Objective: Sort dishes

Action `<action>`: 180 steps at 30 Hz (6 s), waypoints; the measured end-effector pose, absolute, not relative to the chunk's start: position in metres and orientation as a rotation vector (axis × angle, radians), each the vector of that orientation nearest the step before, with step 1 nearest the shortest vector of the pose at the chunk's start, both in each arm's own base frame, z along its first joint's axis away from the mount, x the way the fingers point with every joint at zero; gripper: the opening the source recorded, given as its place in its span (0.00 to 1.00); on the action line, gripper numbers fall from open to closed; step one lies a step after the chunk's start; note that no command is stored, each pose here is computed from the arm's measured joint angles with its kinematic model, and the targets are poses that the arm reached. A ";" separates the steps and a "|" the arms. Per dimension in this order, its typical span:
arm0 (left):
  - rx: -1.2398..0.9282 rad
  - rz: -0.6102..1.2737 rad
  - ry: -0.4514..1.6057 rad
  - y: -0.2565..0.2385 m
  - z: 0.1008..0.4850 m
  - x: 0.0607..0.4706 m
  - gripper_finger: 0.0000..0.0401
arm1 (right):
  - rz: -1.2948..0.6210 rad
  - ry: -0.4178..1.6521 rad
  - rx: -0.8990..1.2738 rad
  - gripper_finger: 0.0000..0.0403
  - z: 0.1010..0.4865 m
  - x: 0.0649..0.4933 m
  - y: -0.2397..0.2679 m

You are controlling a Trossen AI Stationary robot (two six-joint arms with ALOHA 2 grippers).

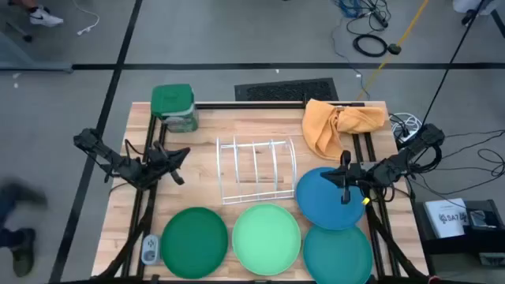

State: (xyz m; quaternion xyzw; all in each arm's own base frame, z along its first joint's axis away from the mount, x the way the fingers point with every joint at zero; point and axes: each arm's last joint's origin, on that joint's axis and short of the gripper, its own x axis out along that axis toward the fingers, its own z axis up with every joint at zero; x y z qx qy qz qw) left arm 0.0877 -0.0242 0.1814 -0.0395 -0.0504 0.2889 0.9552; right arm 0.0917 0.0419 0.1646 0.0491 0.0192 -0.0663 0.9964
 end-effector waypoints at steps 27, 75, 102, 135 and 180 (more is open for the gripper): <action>-0.080 0.586 -0.103 -0.024 0.181 0.088 0.00 | -0.132 0.039 0.098 0.01 0.165 0.092 0.042; -0.880 -0.093 0.405 -0.052 0.168 0.101 0.00 | -0.133 0.039 0.098 0.01 0.165 0.092 0.042; -0.553 -0.180 0.541 -0.070 0.206 0.121 0.47 | -0.136 -0.076 0.086 0.01 0.179 0.091 0.042; -0.222 -0.077 1.089 -0.096 0.174 0.165 0.59 | -0.147 -0.246 0.144 0.01 0.199 0.088 0.039; -0.081 0.038 1.300 -0.084 0.150 0.185 0.01 | -0.142 -0.243 0.143 0.01 0.198 0.088 0.039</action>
